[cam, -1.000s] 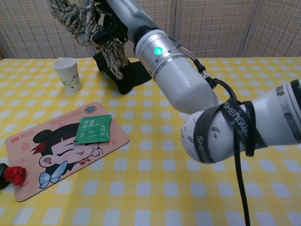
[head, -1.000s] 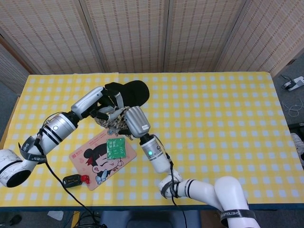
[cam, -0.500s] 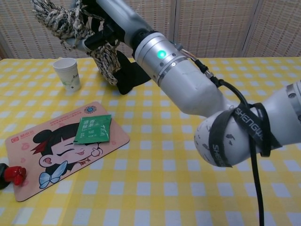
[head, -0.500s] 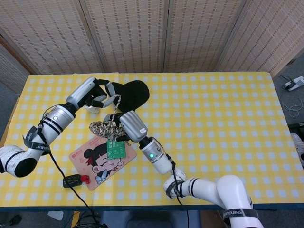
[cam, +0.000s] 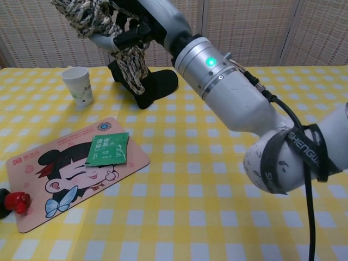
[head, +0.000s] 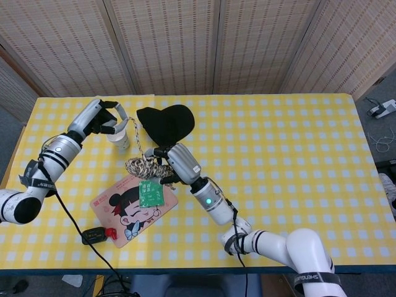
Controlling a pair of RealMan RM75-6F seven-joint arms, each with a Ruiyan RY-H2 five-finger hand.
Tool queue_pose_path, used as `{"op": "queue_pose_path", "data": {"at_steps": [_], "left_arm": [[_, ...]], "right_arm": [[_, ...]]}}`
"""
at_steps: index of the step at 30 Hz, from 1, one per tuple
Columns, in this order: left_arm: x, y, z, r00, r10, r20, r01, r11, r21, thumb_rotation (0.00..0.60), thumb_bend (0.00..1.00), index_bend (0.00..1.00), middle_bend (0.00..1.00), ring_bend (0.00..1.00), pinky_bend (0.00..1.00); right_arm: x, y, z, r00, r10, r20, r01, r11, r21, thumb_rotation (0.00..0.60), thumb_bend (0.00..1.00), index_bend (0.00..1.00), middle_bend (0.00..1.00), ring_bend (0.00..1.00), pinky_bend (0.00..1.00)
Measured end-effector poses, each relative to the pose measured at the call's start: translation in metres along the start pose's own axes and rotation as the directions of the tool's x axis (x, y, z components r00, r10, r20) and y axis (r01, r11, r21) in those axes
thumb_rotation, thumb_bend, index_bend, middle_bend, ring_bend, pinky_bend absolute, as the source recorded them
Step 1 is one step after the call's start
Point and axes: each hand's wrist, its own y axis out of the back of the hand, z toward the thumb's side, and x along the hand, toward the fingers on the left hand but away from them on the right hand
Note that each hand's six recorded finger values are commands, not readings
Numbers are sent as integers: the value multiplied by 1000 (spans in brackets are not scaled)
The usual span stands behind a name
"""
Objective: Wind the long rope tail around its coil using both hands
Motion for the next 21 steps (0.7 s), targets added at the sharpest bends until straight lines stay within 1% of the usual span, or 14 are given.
{"op": "queue_pose_path", "data": {"at_steps": [8,12,18,21], "left_arm": [[1,6,-18,999,23,-46,-22,1000,20,596,446,720,1000,1000,1000],[-1,10,-31,996,35,-81,-33,999,31,597,446,720,1000,1000,1000],[-7,12,-52,991,38,-131,-31,998,57,599,446,720,1000,1000,1000],[-10,12,-60,988,32,-152,-22,998,67,597,446,719,1000,1000,1000]], "right_arm": [[3,7,2,999,-27,-24,26,998,-53,600,773,892,722,619,764],[5,15,3,997,-63,-32,60,995,-73,600,772,893,723,619,764],[9,31,-4,991,-131,-5,130,988,-78,600,772,893,724,622,764],[9,36,-7,988,-153,10,154,986,-71,600,772,893,724,623,764]]}}
